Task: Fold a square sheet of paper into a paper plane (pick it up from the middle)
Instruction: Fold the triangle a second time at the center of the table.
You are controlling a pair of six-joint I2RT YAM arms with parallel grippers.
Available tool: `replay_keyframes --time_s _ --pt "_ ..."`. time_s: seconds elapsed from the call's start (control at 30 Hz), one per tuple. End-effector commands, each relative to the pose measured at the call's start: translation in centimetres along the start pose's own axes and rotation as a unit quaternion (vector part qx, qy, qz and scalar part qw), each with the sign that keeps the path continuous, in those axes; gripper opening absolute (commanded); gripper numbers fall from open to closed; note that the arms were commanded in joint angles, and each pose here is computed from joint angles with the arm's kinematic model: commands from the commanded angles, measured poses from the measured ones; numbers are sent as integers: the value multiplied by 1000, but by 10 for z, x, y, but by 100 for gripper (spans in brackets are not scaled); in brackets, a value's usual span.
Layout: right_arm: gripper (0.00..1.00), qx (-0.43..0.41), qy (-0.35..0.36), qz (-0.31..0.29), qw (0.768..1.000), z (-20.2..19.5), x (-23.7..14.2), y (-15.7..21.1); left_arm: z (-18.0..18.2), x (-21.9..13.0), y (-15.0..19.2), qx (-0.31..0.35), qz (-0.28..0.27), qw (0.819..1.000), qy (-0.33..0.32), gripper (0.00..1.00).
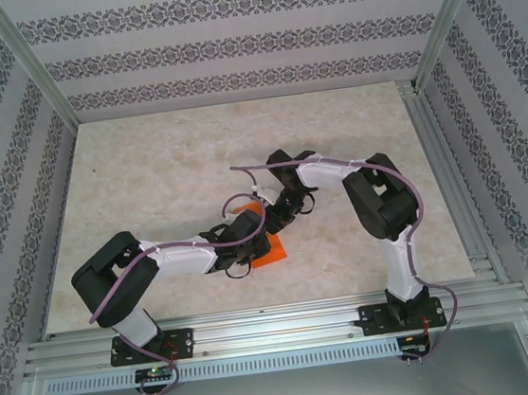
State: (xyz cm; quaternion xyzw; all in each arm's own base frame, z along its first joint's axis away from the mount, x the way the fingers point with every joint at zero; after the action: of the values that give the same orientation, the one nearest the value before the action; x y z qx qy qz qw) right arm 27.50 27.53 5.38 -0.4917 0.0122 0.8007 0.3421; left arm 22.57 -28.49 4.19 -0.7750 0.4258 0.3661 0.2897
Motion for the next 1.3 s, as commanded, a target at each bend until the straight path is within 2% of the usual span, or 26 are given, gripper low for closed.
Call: replay_keyframes --time_s 0.0,0.1,0.2,0.47,0.77,1.27 --pt "18 23 51 -82 995 -3 -47 -20 11 7 7 1 1 1000 -30 16" --pt "21 76 72 -140 985 -9 -76 -13 11 7 7 1 2 1000 -31 16" --pt "20 108 74 -163 978 1 -87 0 10 8 8 2 3 1000 -30 16" --pt "3 180 -6 -188 966 46 -51 33 8 9 10 6 7 1000 -30 16" --pt "1 211 -33 -171 962 56 -20 42 8 9 10 7 8 999 -31 15" --pt "2 229 -30 -143 962 48 -2 43 9 8 10 9 7 999 -32 15"
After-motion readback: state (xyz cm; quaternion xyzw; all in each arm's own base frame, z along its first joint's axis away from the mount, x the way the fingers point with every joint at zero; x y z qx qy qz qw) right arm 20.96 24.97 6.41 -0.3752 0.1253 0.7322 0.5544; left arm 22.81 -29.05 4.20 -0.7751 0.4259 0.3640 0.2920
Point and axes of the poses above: each hand's point on the last joint's axis, 136 mm out from that joint toward the fingers, its own x axis out along the fingers, its own z axis along the line the jaws close on, y = z × x, the point moved 3 cm from there along -x, back along the fingers, and after that the axes turned 12 degrees about -x, right-handed, at the moved point
